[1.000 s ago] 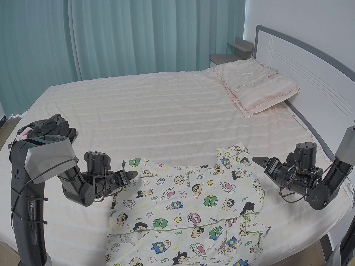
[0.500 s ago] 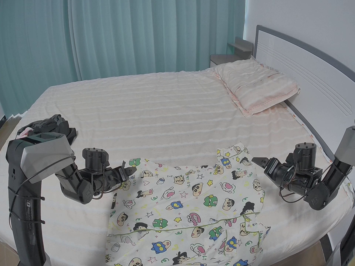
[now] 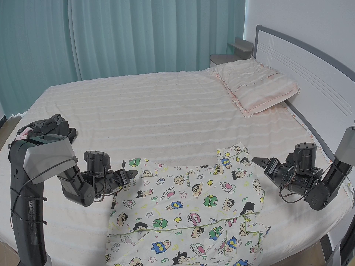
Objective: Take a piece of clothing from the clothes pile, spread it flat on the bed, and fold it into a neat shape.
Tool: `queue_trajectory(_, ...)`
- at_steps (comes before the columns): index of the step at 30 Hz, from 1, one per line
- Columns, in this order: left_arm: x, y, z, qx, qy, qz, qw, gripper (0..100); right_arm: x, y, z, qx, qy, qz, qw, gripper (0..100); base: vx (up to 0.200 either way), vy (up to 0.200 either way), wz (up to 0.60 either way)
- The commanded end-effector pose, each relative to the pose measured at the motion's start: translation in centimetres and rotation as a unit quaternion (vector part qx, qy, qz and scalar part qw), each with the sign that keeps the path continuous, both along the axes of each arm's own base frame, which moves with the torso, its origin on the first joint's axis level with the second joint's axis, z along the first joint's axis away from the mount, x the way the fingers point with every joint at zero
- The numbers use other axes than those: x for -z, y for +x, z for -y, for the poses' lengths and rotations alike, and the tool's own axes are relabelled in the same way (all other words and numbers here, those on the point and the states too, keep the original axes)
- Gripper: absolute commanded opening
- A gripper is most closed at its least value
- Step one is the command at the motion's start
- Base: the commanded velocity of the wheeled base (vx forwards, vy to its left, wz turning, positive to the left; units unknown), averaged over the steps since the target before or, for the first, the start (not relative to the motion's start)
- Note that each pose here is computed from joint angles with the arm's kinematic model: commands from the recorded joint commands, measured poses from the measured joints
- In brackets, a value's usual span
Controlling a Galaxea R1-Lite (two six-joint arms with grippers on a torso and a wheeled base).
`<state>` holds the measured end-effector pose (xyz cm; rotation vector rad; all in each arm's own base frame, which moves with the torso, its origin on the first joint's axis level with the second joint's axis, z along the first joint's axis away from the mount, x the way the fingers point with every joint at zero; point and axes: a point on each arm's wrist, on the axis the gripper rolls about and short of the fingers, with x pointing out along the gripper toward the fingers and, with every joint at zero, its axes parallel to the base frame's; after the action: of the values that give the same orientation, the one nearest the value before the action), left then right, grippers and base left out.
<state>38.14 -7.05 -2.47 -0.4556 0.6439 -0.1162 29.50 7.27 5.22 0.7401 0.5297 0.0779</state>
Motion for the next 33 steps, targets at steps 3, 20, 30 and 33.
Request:
queue_trajectory(3, 1.7, -0.1, 0.1, 0.008, -0.006, -0.015, 0.9998, 100, 0.1, 0.0, 0.0, 0.0, 0.0, -0.001, 1.0, 100, 0.0, 0.0, 0.0)
queue_trajectory(20, 1.6, 1.3, 0.3, 0.004, -0.017, 0.003, 0.9998, 0, 0.2, 0.0, -0.3, -0.005, 0.0, -0.004, 1.0, 100, 0.0, 0.0, 0.0)
queue_trajectory(30, 1.5, 1.7, -0.1, -0.008, -0.014, 0.009, 0.9998, 0, 0.3, 0.0, -0.3, -0.004, 0.0, -0.005, 1.0, 100, 0.0, 0.0, 0.0)
queue_trajectory(33, 1.0, 2.2, -0.4, -0.02, -0.01, 0.023, 0.9995, 0, 0.3, 0.0, -0.3, -0.005, 0.0, -0.004, 1.0, 100, 0.0, 0.0, 0.0)
